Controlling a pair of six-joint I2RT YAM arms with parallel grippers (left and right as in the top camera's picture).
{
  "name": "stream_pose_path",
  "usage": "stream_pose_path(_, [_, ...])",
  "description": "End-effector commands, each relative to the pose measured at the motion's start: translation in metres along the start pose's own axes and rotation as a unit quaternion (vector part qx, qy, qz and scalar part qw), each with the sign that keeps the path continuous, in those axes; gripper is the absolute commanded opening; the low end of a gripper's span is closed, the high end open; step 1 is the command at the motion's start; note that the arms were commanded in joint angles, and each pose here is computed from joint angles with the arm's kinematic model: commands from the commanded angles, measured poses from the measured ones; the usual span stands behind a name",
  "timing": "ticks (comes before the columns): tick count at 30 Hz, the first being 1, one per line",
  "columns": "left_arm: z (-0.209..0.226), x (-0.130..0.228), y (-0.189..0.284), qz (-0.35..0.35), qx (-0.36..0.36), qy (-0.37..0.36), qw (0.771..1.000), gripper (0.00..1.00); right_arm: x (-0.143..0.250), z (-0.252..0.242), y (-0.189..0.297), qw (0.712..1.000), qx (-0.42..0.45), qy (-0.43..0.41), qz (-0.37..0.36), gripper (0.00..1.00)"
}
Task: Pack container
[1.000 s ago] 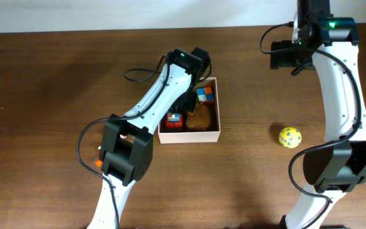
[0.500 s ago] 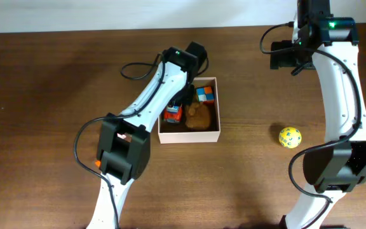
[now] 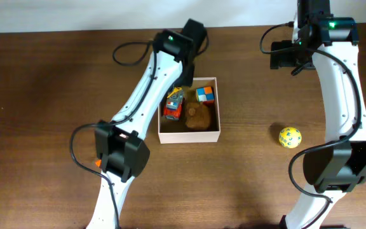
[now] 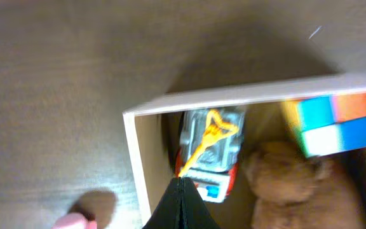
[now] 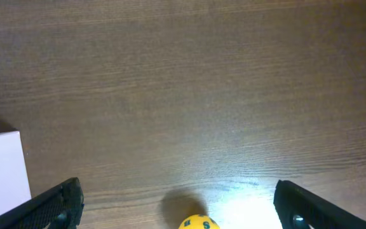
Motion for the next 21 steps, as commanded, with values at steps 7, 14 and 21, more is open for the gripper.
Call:
stream_pose_path(7, [-0.038,-0.005,0.009,-0.02,0.098,-0.085,0.991,0.02,-0.004,-0.003,0.006,1.0,0.004,-0.007,-0.012,0.99])
stream_pose_path(14, [-0.059,-0.004,-0.015,-0.008,0.099,-0.13,0.986,0.02,-0.004,-0.003,0.006,1.0,0.004,-0.007,-0.012,0.99])
stream_pose_path(21, [-0.065,0.001,-0.045,0.02,0.096,-0.166,0.981,0.02,-0.004,-0.003,0.006,1.0,0.004,-0.007,-0.012,0.99])
Point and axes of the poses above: each gripper's point midway between its finger pads, its own y axis back along the fingers, its own z axis along the line the jaws close on, x = y × z, the point moved 6 cm from there along y, back along the fingers, and after that the axes turned 10 degrees about -y, right-handed, at the moved point
